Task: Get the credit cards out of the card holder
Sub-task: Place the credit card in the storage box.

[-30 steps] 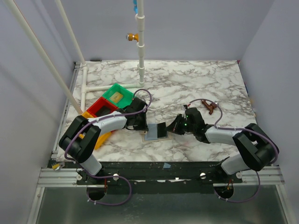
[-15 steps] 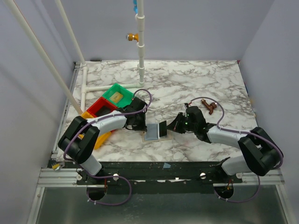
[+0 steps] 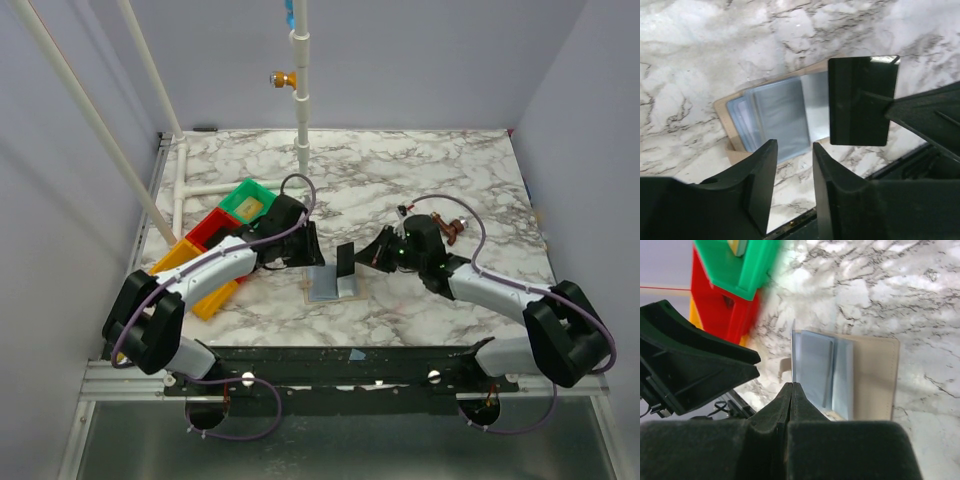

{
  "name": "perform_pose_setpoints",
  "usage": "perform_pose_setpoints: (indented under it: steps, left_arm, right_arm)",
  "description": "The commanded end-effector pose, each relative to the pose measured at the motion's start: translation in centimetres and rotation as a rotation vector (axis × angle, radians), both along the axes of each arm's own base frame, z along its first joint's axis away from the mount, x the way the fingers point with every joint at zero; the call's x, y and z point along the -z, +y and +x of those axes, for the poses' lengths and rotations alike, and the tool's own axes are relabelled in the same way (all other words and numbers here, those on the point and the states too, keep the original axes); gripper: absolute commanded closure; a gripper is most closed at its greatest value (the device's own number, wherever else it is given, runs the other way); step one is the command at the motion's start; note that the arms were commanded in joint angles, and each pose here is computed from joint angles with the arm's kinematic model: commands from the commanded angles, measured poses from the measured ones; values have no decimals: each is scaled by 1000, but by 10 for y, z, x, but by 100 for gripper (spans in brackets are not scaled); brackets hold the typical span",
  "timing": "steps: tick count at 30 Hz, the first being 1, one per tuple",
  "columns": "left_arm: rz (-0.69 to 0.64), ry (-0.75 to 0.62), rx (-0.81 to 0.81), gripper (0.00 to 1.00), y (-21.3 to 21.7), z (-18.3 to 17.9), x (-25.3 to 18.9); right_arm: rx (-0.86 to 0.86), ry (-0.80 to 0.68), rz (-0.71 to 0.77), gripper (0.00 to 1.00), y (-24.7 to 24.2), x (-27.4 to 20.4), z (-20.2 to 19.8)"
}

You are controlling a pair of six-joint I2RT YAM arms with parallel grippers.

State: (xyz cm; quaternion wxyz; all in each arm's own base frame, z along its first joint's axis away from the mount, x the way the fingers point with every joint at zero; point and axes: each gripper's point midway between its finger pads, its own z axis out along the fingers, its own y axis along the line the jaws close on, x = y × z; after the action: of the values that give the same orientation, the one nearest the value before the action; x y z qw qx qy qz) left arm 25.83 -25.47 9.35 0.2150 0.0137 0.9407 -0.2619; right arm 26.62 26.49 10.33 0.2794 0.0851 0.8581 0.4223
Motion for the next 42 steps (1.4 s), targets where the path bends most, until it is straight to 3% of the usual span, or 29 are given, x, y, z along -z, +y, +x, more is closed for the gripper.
perform_pose_setpoints:
  steps: [1,8,19,27,42]
  left_arm:
    - [-169,-45,57,60,-7,-2,-39]
    - [-416,-63,113,53,-12,-9,-69]
    - [-712,-114,206,52,-24,-16,-109]
    - [-776,-81,223,56,-28,-18,-113]
    - [-780,-55,209,63,-28,-18,-107]
  right_arm:
    - [-31,-30,81,99,7,-35,3]
    - [-68,-69,173,99,13,-75,5]
    - [-123,-87,254,99,23,-104,0]
    - [-155,-84,293,99,27,-110,-5]
    - [-158,-104,317,99,25,-119,-10]
